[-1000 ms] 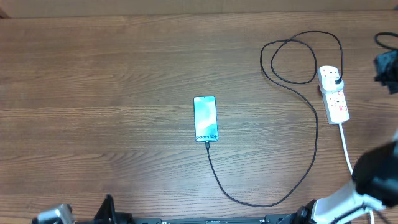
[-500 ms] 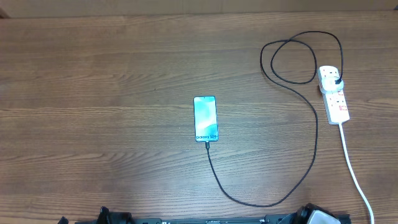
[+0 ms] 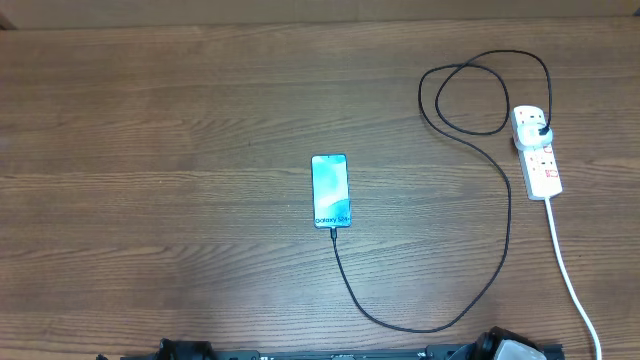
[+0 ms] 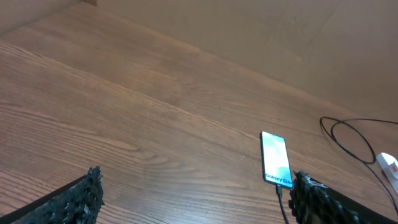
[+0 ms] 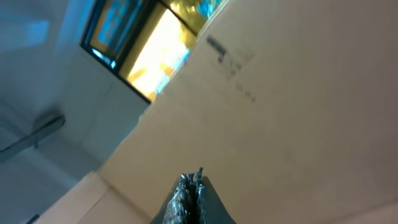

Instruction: Plug charger to phone and switch on socket

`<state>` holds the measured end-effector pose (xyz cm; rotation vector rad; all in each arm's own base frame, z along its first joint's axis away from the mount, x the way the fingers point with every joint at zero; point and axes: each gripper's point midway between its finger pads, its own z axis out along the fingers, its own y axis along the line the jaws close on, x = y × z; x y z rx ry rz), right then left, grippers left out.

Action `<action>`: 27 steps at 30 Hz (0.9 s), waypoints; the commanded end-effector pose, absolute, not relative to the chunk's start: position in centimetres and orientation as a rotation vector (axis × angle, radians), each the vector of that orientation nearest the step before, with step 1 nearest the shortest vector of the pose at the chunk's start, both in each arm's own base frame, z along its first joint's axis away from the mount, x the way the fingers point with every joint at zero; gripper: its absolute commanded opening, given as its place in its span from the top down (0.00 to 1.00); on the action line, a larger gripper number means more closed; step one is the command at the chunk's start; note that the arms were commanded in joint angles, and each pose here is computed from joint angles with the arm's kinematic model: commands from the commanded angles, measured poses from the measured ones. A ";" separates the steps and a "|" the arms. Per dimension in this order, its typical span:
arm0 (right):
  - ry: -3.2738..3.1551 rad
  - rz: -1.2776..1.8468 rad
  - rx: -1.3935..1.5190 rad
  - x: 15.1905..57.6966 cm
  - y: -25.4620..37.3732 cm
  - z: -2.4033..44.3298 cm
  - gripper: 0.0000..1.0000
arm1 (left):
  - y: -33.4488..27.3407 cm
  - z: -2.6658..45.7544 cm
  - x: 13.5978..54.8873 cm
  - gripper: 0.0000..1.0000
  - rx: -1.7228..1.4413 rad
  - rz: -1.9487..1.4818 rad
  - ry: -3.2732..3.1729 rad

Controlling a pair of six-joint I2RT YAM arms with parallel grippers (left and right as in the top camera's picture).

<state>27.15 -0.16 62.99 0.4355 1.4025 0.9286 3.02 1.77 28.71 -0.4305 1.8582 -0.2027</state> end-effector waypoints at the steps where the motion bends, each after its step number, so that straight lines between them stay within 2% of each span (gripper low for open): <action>1: 1.434 0.904 0.330 24.8 2.4 62.9 0.96 | 2.0 28.8 2.8 0.01 -0.451 -0.189 1.835; 5: 1.464 0.898 0.254 22.6 4.8 62.2 0.95 | 2.1 28.8 2.7 0.00 -0.483 -0.165 1.825; 11: 1.431 0.928 0.044 16.9 8.4 62.3 0.90 | 2.3 28.8 2.6 0.00 -0.546 -0.117 1.806; 22: 1.150 0.755 0.037 4.5 5.4 61.1 0.90 | 2.2 29.0 2.7 0.00 -0.547 -0.133 1.797; 27: 1.058 0.697 -0.011 0.5 5.1 61.0 0.87 | 2.2 32.4 4.6 0.00 -0.515 -0.169 1.650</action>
